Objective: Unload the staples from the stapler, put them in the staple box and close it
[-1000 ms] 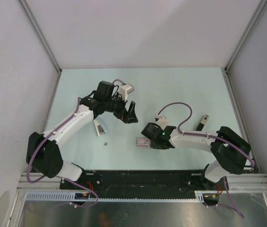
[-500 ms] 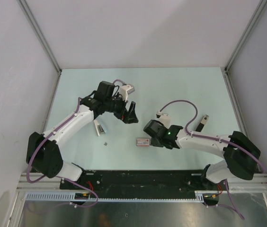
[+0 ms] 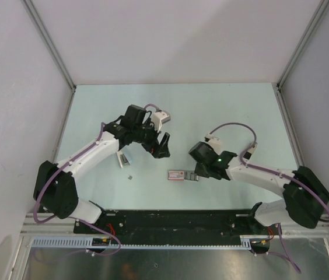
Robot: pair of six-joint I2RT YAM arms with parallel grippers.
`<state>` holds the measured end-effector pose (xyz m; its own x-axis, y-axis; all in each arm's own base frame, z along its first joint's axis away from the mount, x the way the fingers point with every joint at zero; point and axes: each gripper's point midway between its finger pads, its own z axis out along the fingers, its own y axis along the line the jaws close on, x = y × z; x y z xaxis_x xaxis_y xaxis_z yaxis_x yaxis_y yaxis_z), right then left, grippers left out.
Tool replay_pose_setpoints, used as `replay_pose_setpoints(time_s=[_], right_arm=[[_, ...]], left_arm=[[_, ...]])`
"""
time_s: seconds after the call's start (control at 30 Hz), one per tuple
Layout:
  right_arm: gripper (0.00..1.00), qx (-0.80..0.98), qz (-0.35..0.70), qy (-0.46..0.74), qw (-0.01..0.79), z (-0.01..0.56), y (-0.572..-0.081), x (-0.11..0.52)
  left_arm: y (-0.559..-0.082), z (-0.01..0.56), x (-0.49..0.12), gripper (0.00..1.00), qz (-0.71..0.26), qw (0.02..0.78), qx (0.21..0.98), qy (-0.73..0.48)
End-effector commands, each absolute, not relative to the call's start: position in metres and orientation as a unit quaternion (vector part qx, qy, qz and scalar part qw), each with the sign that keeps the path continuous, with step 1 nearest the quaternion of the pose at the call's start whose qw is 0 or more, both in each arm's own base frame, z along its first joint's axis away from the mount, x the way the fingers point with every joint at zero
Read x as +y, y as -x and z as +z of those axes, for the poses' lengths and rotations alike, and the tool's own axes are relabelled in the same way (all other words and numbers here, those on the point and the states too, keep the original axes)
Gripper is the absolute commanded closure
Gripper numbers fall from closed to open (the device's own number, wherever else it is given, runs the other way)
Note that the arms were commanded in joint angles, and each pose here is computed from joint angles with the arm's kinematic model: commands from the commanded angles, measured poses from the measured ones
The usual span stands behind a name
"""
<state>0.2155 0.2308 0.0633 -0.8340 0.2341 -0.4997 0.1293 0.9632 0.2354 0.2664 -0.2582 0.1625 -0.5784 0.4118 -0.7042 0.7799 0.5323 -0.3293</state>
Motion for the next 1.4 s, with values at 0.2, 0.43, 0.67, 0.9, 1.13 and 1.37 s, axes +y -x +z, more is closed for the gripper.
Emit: replay_pose_setpoints(time_s=[0.2,0.43,0.67,0.9,1.13,1.37], right_arm=[[0.88,0.932,0.238,-0.170,0.216,0.051,-0.203,0.202],[0.88,0.916,0.300,-0.186,0.191,0.046,-0.205,0.211],[0.81,0.903,0.331,-0.204,0.181,0.041,-0.206,0.213],[0.80,0.903,0.328,-0.212,0.177,0.034,-0.205,0.209],[0.81,0.897,0.341,-0.213,0.186,0.033,-0.213,0.214],[0.84,0.895,0.345,-0.213,0.186,0.030,-0.214,0.216]], left_arm=[[-0.260,0.083,-0.243,0.08,-0.216,0.248,0.796,-0.507],[-0.258,0.056,-0.241,0.09,-0.187,0.219,0.793,-0.536],[-0.260,0.034,-0.238,0.10,-0.131,0.198,0.798,-0.554],[-0.257,0.026,-0.240,0.10,-0.115,0.187,0.800,-0.559],[-0.255,0.022,-0.246,0.10,-0.108,0.184,0.796,-0.567],[-0.254,0.020,-0.250,0.10,-0.103,0.181,0.794,-0.571]])
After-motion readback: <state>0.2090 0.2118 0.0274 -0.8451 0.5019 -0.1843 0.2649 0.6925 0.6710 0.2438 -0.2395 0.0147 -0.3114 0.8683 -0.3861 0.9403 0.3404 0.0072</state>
